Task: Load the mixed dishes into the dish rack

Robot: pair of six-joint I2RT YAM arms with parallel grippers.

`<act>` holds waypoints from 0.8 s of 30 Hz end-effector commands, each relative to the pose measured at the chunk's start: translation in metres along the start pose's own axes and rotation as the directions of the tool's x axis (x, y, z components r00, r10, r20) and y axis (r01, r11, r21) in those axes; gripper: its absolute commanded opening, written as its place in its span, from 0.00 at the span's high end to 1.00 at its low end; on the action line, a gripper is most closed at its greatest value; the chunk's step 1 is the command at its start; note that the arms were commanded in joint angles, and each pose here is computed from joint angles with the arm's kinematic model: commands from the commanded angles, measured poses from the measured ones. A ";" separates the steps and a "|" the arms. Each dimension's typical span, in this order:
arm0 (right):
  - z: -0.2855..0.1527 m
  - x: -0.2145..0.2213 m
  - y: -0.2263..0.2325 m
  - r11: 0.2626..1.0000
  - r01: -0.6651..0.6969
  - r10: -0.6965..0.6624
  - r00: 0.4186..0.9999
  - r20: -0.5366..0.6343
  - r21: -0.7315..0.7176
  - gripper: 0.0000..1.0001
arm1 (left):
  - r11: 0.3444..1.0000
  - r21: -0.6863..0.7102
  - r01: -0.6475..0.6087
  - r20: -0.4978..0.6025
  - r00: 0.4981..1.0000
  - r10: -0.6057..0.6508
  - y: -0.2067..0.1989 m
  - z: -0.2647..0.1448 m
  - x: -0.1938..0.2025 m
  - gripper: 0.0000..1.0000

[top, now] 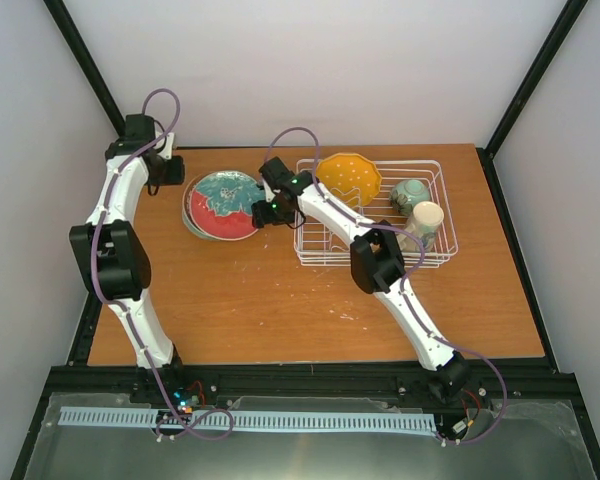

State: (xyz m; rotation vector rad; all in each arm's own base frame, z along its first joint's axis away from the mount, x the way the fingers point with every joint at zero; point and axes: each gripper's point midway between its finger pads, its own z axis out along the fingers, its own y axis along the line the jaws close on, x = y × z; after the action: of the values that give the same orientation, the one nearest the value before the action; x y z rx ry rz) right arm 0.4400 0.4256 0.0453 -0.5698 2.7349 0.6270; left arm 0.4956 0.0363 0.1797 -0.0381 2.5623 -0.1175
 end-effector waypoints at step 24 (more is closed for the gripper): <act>0.007 -0.005 0.024 0.971 -0.105 0.100 0.994 -0.034 -0.213 0.93 | 1.000 -0.006 -0.025 0.053 0.998 0.026 -0.003 -0.021 -0.011 0.71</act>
State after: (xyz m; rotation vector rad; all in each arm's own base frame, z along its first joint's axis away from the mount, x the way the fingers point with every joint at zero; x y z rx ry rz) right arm 0.4458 0.4557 0.0801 -0.4682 2.6594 0.9403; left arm 0.4940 0.0362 0.1829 -0.0376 2.5567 -0.1161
